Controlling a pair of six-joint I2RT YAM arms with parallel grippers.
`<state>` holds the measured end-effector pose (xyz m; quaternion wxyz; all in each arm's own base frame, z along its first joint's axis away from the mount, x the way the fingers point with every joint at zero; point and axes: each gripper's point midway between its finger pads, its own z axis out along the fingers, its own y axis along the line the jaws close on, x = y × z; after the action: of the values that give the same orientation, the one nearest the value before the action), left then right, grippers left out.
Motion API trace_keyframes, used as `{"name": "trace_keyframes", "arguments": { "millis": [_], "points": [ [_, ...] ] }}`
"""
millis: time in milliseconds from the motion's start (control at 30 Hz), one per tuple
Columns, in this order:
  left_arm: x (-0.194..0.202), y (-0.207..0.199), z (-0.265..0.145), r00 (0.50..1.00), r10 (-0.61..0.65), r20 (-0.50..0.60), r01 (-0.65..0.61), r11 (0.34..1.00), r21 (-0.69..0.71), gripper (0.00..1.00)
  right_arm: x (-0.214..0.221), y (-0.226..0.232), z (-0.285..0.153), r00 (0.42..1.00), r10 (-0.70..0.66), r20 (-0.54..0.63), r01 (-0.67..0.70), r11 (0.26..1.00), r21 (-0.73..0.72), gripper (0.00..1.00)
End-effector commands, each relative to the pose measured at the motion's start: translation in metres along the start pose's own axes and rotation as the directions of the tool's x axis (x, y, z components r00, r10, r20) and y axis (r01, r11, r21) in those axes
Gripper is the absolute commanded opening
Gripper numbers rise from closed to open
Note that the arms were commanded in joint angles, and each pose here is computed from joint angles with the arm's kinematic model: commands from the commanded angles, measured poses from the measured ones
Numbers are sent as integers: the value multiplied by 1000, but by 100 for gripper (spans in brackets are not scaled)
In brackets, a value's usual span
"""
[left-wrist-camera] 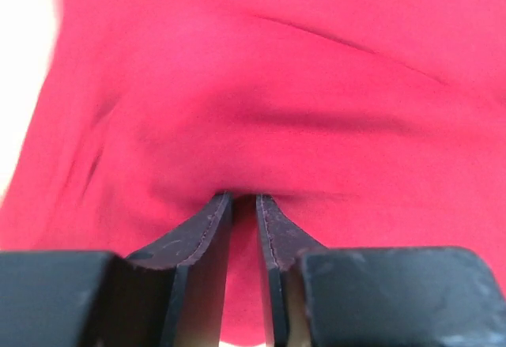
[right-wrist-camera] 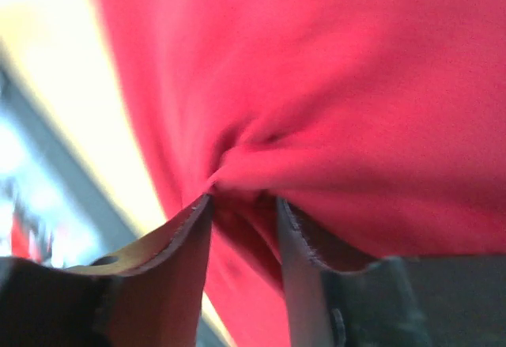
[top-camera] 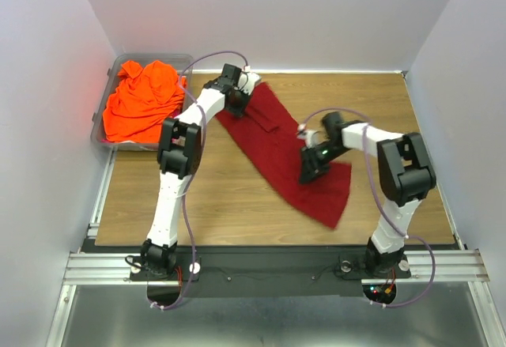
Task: Fold and stack the t-shirts
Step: Fold the tshirt
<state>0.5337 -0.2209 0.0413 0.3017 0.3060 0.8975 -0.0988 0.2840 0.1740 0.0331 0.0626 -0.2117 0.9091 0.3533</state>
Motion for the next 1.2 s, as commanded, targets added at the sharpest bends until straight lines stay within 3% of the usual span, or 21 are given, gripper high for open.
{"name": "trace_keyframes", "arguments": {
  "millis": [0, 167, 333, 467, 767, 967, 1000, 1100, 1167],
  "points": [
    [-64, 24, -25, 989, 97, 111, -89, 993, -74, 33, 13, 79, 2, 995, -32, -90, 14, 981, -194, 47],
    [-89, 11, -78, 968, 106, 229, -91, 993, -71, 36, -23, 68, -49, 992, -119, 47, 121, 992, -35, 49],
    [-51, -45, -91, 978, 62, 200, -75, 995, 61, 36, -23, 48, -47, 985, -167, 38, 165, 985, 49, 47],
    [-16, -82, -79, 991, 18, 134, -40, 986, 159, 35, -19, 39, -24, 994, -106, 28, 106, 994, 1, 42],
    [24, -89, -31, 999, -43, -5, 43, 982, 184, 33, -6, 26, 17, 999, 9, 39, -7, 999, -53, 37],
    [8, -83, 12, 999, -29, -33, 35, 979, 201, 33, 7, 38, 30, 996, 88, 23, -84, 986, -145, 37],
    [-13, -82, 8, 1000, -20, 7, 18, 976, 217, 33, 2, 42, 29, 994, 109, 27, -103, 982, -155, 37],
    [-16, -86, 18, 999, 32, -5, -29, 964, 266, 33, -29, 60, 13, 994, 64, 93, -44, 978, -206, 39],
    [-36, -84, 4, 996, 64, 54, -76, 960, 268, 35, -53, 64, -3, 988, 38, 153, -7, 980, -200, 40]
  ]
}}
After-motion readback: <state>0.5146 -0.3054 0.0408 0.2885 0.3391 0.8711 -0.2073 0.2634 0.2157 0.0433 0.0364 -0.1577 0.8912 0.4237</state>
